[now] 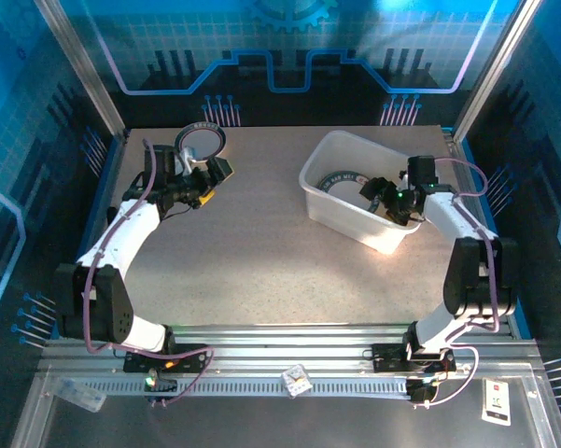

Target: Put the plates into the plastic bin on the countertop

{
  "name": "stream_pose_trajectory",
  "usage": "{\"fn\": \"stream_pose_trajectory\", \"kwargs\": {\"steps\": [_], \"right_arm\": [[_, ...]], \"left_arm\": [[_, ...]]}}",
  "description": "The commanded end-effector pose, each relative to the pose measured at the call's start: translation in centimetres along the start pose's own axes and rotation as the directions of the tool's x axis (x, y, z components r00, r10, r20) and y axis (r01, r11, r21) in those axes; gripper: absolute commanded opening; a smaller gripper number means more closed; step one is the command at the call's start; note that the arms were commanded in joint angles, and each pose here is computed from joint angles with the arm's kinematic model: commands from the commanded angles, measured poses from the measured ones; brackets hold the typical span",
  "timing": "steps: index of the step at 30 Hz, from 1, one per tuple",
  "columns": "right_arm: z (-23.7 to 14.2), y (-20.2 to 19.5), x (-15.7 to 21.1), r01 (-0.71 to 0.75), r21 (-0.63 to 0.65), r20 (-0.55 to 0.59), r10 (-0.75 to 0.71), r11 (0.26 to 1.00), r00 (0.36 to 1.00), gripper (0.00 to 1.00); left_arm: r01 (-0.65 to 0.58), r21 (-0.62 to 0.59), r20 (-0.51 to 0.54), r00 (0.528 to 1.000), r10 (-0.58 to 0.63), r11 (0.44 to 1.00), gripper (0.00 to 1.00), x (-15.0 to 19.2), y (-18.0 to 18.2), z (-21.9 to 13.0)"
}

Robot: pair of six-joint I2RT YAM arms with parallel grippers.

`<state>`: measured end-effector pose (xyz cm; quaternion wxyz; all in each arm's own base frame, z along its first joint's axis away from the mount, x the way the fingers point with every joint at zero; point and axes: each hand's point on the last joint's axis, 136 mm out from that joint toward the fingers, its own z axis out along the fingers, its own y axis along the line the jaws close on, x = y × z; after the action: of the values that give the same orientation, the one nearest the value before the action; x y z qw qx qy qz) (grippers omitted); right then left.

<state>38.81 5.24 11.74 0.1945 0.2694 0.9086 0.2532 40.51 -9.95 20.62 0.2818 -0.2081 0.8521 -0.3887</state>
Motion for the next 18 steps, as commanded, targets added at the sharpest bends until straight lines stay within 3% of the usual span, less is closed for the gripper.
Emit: {"fn": "stream_pose_trajectory", "kwargs": {"steps": [1,9,18], "right_arm": [[-2.7,0.2,-0.1,0.037,0.057,0.049,-0.040,0.998,0.998,1.00],[-6.2,0.6,0.2,0.081,0.102,0.109,-0.092,0.992,0.990,1.00],[-10.3,1.0,0.2,0.150,0.167,0.158,-0.177,0.974,0.971,1.00]], "left_arm": [[0.013,-0.075,0.046,0.999,-0.010,0.997,0.99,-0.9,1.1,-1.0],[0.163,-0.176,0.155,0.979,-0.136,0.971,0.99,-3.6,4.8,-0.5],[0.280,-0.242,0.223,0.948,-0.227,0.929,0.99,-8.0,10.0,3.6]]}}
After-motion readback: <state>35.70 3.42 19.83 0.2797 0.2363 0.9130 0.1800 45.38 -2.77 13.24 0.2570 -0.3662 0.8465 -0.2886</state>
